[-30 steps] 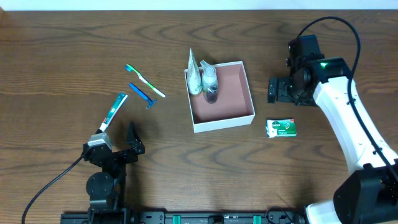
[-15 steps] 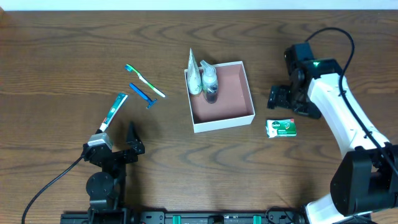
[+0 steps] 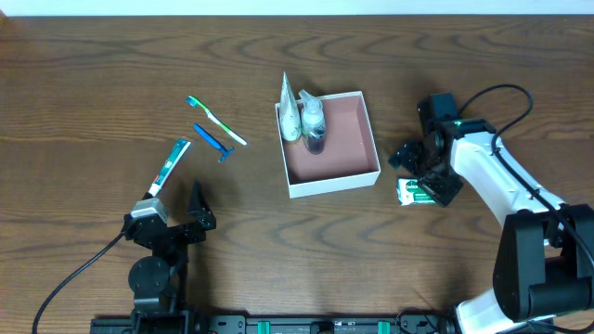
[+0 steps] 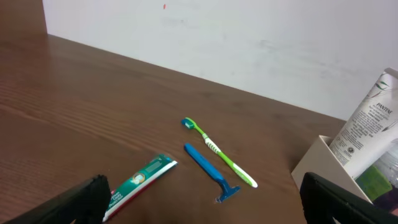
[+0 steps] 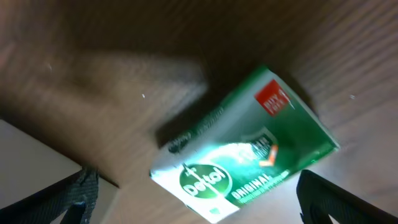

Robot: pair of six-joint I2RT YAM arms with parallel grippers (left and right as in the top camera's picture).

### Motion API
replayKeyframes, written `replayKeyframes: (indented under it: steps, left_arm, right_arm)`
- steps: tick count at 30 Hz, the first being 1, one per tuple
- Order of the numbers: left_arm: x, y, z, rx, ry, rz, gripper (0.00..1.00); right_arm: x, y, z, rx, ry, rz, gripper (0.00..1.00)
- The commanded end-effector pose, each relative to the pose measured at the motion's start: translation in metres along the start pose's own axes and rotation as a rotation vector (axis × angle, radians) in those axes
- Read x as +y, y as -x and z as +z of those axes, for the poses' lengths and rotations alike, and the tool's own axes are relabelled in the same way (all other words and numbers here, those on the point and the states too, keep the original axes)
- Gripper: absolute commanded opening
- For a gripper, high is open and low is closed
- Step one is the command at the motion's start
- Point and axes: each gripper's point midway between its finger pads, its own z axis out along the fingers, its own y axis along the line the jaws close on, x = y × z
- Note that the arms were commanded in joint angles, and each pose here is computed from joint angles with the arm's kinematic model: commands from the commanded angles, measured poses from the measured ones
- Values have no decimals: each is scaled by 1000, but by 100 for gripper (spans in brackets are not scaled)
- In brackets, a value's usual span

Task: Pack container
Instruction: 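Lower the right gripper onto the green Dettol soap bar and grasp it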

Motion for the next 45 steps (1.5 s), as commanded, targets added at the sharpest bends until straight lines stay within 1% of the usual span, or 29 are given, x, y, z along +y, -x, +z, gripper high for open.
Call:
replayKeyframes:
  steps: [1,6,10,13,15,17,23,30,34,38,40,43,45]
  left_arm:
    - [9,-17,1,49,35,12,98]
    - [9,-17,1,49,35,12,98]
    - [9,-17,1,49,35,12,98]
    - [9,-17,1,49,35,12,98]
    - [9,-17,1,50,35,12,98]
    - [9,-17,1,50,35,12,98]
    - [9,-17,1,49,35,12,98]
    - [9,-17,1,49,35,12,98]
    - [9,-17,1,50,35,12,98]
    - [9,-17,1,49,35,12,98]
    - [9,-17,1,50,35,12,98]
    - [9,-17,1,50,35,12,98]
    - [9,-17,1,49,35,12,98]
  right_arm:
    - [-5,4,7,-17,-9,110,99]
    - [-13,16,15,-80,-19,172,99]
    - [-19,24,20,-98,-9,202,97]
    - [-27,27,24,-96,-16,223,94]
    - [-32,25,27,-90,-26,229,90]
    - [-36,23,30,-85,-34,206,87]
    - [-42,17,37,-76,-47,147,84]
    - [-31,14,38,-50,3,28,78]
    - [-28,13,38,-42,15,-66,72]
    - [-26,10,38,-30,26,-96,65]
    - [-23,7,38,-16,36,-100,65]
    - [-21,-1,38,14,48,-102,70]
    - [-21,-5,38,26,43,-88,71]
